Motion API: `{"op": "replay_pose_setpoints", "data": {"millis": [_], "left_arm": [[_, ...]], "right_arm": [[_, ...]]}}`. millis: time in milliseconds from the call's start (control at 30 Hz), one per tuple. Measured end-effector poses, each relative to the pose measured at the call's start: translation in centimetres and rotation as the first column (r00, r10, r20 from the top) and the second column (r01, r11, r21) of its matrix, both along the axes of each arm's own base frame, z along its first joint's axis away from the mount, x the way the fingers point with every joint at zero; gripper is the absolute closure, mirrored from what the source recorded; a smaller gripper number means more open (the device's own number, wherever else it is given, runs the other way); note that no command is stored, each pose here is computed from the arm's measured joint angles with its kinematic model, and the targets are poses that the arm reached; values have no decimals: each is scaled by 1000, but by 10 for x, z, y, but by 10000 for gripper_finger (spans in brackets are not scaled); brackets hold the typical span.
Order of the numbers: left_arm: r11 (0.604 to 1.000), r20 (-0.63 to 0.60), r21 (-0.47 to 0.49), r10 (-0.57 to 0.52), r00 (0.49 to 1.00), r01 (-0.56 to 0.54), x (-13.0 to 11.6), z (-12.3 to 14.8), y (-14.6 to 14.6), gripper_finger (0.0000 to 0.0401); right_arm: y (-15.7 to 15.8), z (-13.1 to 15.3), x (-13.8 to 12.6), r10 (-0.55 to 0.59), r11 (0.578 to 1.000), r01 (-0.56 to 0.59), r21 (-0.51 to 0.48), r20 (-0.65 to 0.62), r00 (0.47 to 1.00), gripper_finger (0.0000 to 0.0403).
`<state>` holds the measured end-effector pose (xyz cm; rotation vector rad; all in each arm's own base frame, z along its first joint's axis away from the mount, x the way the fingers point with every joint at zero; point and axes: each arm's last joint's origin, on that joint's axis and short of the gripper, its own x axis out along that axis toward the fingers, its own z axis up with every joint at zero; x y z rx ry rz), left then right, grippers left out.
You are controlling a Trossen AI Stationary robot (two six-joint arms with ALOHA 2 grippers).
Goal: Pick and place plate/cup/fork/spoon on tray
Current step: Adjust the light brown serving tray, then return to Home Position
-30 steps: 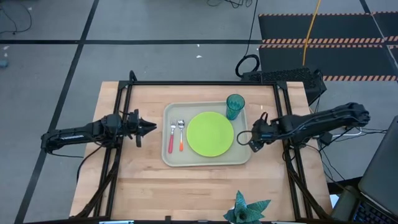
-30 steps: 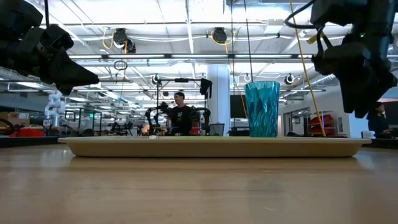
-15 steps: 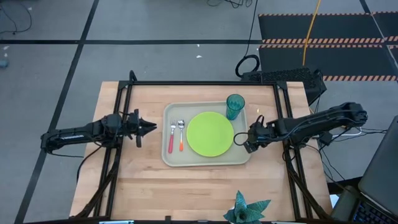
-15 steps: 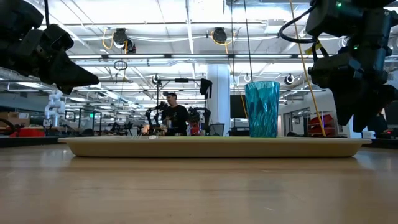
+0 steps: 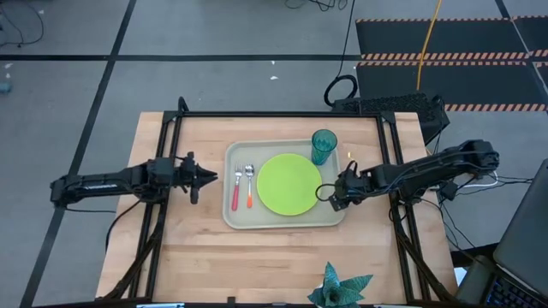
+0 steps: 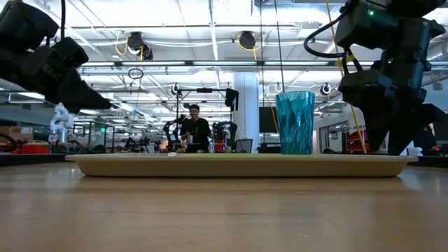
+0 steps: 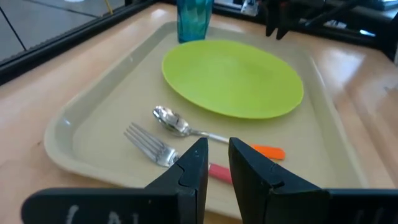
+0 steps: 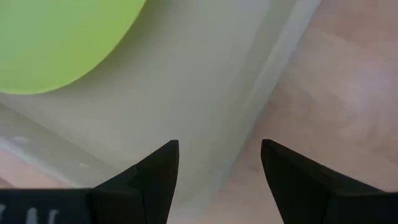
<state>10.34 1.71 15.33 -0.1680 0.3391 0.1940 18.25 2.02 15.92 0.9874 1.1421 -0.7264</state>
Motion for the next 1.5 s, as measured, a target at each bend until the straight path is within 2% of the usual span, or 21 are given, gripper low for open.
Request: {"op": "replay_pose_setpoints", "data": {"millis": [300,533,833,967,1100,1233,1400,1500], "left_arm": [[1000,-28,-4,0,1000,0,1,-2,0,334],[1000,-28,-4,1,1000,-1,1,-3,0,334],[1000,-25,6,26,999,-25,1,-2,1,334],[999,6,26,40,999,-40,2,0,2,334],[998,56,47,30,998,-33,4,5,2,334],[998,113,54,-15,993,9,6,11,1,334],[998,156,57,-30,987,22,6,15,1,334],[999,161,47,-27,987,20,6,15,1,334]], "right_arm": [[4,-1,12,4,994,-12,104,76,997,184],[6,1,13,11,983,-27,184,89,996,184],[4,2,3,76,977,-81,197,31,997,184],[0,14,-2,128,976,-146,162,117,985,184],[-4,32,-9,167,977,-193,89,244,955,184],[-9,51,-21,247,969,-226,-102,347,905,184],[-14,69,-36,351,916,-220,-335,405,844,184],[-13,75,-42,446,859,-262,-439,394,803,184]]}}
